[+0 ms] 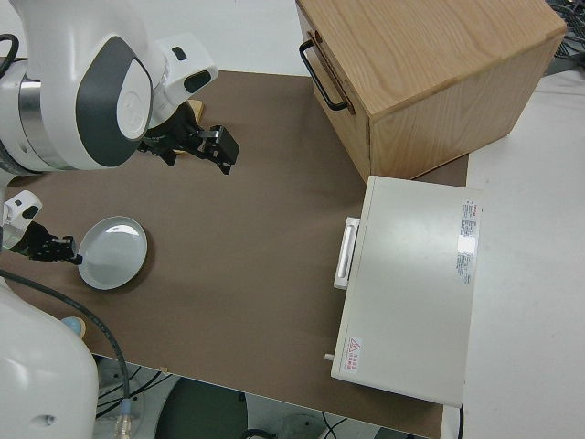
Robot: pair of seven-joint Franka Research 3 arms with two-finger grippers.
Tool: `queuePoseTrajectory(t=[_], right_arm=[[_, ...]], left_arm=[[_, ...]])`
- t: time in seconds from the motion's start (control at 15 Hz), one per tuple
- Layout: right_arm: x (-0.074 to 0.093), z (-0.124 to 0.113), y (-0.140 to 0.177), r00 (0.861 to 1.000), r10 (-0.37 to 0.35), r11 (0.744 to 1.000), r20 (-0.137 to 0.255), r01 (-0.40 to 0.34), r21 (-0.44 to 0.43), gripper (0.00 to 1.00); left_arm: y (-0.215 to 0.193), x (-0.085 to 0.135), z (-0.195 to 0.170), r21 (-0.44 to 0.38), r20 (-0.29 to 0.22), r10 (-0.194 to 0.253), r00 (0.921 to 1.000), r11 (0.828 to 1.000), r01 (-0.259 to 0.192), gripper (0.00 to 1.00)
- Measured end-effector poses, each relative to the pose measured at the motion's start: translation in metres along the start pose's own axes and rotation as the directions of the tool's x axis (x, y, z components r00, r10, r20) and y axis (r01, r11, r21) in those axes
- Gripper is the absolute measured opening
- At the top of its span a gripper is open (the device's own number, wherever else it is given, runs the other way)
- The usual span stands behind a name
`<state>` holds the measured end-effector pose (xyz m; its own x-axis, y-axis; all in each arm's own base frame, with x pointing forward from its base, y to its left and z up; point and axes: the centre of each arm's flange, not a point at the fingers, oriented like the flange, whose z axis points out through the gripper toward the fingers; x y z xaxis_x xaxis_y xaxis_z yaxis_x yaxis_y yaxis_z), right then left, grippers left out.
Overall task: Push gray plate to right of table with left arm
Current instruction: 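Push the gray plate with the left gripper away from the basket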
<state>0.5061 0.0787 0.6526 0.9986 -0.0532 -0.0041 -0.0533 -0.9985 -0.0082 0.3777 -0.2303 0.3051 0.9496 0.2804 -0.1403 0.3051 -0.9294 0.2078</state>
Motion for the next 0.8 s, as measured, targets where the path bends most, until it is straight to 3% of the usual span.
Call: queuePoseTrajectory(t=[0.4, 0.8], right_arm=[[0.000, 0.000, 0.000, 1.000, 0.000, 1.000, 0.000, 0.000, 0.000, 1.00], [0.000, 0.000, 0.000, 1.000, 0.000, 1.000, 0.000, 0.000, 0.000, 1.00]], left_arm=[[0.050, -0.018, 0.014, -0.032, 0.003, -0.027, 0.9996, 0.999, 0.027, 0.02], [0.077, -0.019, 0.023, -0.075, 0.021, -0.046, 0.9987, 0.996, 0.048, 0.02]])
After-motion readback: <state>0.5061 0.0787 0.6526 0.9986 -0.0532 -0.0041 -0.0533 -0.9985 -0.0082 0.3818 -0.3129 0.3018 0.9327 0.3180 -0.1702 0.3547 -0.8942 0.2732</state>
